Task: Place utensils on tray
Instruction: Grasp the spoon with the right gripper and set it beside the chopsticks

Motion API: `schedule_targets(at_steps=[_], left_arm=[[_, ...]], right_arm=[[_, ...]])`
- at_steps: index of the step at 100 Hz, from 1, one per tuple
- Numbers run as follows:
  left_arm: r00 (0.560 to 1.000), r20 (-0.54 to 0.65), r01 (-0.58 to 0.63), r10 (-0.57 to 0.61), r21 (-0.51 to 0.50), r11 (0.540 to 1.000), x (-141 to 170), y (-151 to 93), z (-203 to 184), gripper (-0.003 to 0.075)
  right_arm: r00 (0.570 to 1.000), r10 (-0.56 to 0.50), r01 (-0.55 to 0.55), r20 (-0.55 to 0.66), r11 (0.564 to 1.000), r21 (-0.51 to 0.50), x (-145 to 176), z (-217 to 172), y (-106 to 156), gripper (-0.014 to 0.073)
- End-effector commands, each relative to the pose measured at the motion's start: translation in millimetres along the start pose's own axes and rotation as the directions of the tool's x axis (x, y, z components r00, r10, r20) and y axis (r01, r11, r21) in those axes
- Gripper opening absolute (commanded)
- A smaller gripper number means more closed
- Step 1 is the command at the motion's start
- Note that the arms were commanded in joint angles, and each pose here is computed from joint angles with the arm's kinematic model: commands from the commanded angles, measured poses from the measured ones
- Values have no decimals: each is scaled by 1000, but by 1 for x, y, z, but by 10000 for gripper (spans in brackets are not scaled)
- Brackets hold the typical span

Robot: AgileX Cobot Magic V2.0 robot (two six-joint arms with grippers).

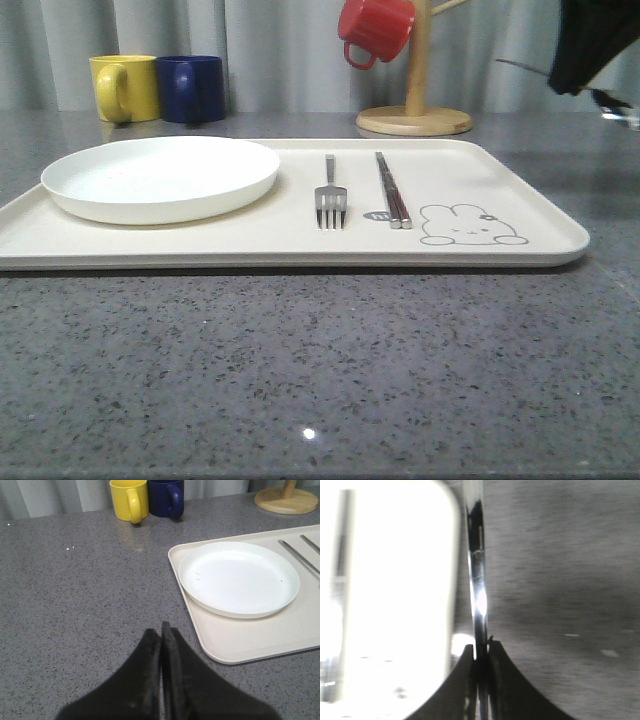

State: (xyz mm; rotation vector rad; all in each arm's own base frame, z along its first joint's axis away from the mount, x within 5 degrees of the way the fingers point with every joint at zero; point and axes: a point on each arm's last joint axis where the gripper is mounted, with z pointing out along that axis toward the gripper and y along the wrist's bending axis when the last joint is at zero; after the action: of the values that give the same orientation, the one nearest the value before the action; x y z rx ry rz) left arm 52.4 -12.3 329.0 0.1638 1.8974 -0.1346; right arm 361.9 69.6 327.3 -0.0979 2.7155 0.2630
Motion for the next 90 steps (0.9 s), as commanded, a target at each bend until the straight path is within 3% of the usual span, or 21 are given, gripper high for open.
schedule_targets(at_steps=[1,20,43,66,73,90], left_arm=[[996,87,12,-12,3,1000,-13,0,-2,-19],[996,87,12,-12,3,1000,-13,0,-2,-19],[996,87,12,-12,3,1000,-13,0,-2,-19],[996,87,12,-12,3,1000,-13,0,-2,-19],[996,87,12,-12,3,1000,-13,0,-2,-19],[996,87,12,-12,3,1000,-13,0,-2,-19]], right_arm=[[994,30,-24,103,998,-59,-4,-19,31,-64],[988,132,-124,81,988,-92,-5,9,57,-64],[984,175,-173,24,982,-71,-7,41,56,-62],[984,176,-174,19,983,-66,-8,49,56,-53],[984,174,-173,24,983,-65,-8,49,56,10],[985,173,-171,27,983,-63,-8,49,55,284]])
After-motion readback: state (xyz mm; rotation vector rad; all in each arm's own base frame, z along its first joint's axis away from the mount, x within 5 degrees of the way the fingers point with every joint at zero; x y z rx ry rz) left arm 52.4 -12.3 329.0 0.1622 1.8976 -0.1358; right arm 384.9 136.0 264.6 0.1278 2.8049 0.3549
